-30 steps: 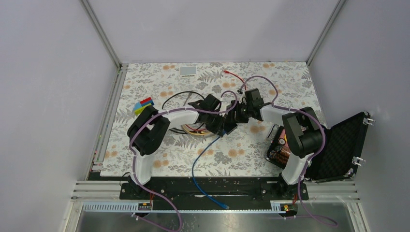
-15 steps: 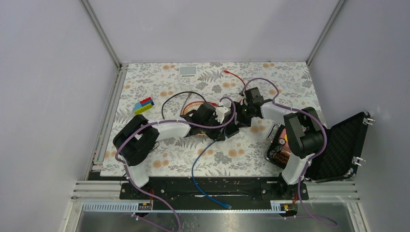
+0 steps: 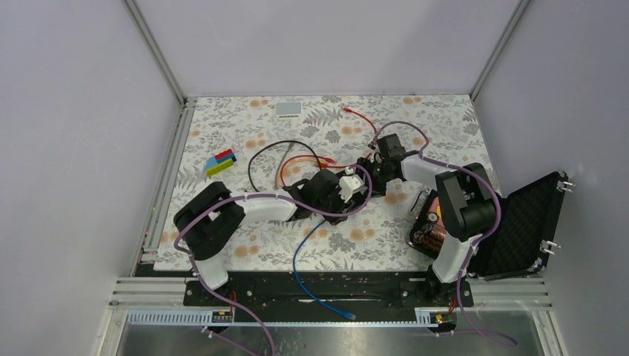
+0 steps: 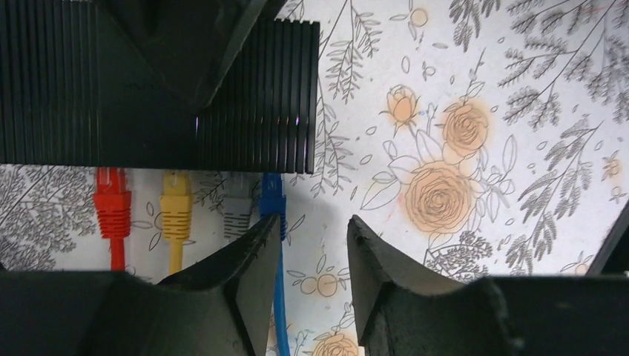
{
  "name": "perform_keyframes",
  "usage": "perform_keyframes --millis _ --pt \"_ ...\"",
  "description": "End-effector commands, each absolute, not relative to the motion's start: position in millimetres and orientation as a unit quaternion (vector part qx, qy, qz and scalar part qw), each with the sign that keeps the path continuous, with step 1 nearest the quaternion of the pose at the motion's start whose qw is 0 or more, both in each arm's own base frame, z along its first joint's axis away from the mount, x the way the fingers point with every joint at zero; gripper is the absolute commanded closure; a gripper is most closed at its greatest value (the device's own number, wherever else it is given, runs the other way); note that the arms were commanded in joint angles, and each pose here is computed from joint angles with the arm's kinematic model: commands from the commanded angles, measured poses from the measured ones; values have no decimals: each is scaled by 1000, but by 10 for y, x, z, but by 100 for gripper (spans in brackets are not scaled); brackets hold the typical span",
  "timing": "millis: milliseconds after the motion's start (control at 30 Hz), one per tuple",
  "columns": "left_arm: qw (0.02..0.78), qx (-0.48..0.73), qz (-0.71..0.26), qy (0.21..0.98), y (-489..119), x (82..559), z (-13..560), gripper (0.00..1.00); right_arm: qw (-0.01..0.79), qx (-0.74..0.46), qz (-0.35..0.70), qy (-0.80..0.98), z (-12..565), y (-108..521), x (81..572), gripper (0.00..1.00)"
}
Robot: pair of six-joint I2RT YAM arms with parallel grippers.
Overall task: Insert the plug into the switch port
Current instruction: Insert the connector into the switch port.
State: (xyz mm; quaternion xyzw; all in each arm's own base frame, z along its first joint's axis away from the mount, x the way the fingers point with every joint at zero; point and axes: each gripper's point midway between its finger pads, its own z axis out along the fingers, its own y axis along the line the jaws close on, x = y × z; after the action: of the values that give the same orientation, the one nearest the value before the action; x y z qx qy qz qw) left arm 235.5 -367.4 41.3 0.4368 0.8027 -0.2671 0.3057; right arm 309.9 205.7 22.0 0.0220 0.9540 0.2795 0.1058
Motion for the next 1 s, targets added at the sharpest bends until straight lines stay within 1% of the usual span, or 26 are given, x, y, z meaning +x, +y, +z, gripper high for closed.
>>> perform_keyframes --millis 0,133,300,467,600,633,733,767,967 --pt "362 445 -224 788 -3567 2492 549 61 31 28 238 970 -72 1867 2761 34" --pt "368 450 -204 788 -3505 2529 562 60 29 28 241 970 -80 1875 2762 34" --pt "353 458 -199 792 -3486 2504 451 62 30 26 243 969 -72 1879 2775 34" --pt "335 461 -210 795 -3485 2431 345 69 28 21 248 968 -72 1897 2778 37" --pt "336 462 -214 792 -3505 2426 344 76 17 18 263 964 -85 1940 2733 42" --pt "339 462 -216 791 -3525 2438 361 79 11 18 270 963 -92 1959 2694 43" --pt "341 463 -223 787 -3601 2467 390 96 4 15 277 961 -116 1989 2586 45" --pt "341 462 -226 787 -3629 2483 398 100 2 15 278 960 -124 1995 2551 45" --pt "357 462 -241 775 -3785 2558 506 100 -13 14 267 964 -254 1959 2359 45"
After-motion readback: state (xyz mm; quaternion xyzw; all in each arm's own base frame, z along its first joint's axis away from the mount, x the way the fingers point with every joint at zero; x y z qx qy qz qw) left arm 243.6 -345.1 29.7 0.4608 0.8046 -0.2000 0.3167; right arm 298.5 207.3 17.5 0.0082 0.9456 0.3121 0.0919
